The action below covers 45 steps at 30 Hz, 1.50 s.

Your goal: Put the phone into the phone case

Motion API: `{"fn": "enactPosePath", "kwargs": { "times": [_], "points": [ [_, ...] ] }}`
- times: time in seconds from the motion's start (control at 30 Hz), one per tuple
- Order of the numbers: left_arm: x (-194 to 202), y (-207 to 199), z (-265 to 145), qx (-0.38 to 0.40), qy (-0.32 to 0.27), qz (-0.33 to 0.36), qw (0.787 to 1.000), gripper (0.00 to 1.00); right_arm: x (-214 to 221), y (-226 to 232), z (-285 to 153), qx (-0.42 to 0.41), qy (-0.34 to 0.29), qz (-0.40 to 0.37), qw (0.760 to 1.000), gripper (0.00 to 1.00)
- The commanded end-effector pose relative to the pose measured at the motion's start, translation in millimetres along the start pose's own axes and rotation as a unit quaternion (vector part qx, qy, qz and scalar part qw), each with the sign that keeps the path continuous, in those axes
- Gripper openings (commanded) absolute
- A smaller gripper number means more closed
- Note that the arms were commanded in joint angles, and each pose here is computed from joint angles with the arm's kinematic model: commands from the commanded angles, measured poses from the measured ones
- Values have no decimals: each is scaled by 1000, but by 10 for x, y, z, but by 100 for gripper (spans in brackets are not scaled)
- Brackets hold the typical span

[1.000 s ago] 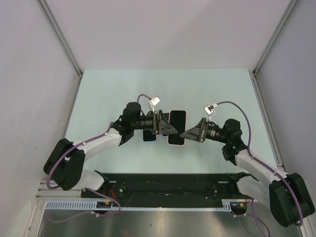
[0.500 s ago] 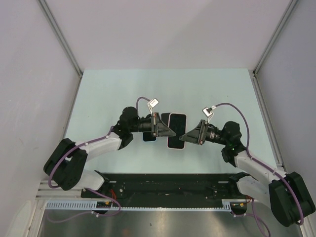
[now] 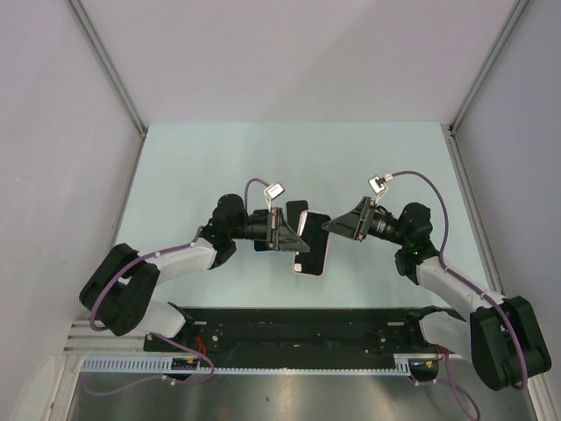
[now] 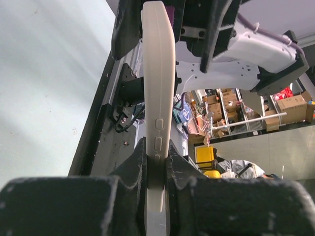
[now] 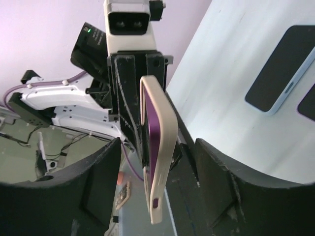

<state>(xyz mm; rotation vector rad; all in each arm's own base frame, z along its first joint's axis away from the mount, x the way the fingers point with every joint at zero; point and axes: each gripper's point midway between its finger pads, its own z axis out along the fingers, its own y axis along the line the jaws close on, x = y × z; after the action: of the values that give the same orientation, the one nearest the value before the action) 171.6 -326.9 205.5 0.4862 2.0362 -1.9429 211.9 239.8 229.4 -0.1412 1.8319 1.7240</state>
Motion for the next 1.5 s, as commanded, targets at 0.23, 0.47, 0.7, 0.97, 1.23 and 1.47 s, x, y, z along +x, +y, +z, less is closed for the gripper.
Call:
{"fn": "enactPosePath", "kwargs": {
  "times": [0.23,0.47,0.7,0.97,1.23,1.47],
  "points": [
    [4,-84,16,33,12,5,999,0,-201,-45,197,-32,35,-18,999,25],
    [-4,393,27,-87,8,-23,996,0,-238,-251,218,3,33,-57,998,0],
    [-135,224,37,-82,3,0,997,0,-207,-202,205,11,54,-50,997,33],
    [-299,-30,-46,-58,-45,11,997,0,252,-213,116,14,124,-28,992,52],
    [-394,-140,-79,-47,-76,19,996,0,382,-76,89,-10,116,-6,993,36],
    [-402,39,-123,-105,-77,38,991,0,334,-48,129,-2,98,11,995,0]
  ]
}}
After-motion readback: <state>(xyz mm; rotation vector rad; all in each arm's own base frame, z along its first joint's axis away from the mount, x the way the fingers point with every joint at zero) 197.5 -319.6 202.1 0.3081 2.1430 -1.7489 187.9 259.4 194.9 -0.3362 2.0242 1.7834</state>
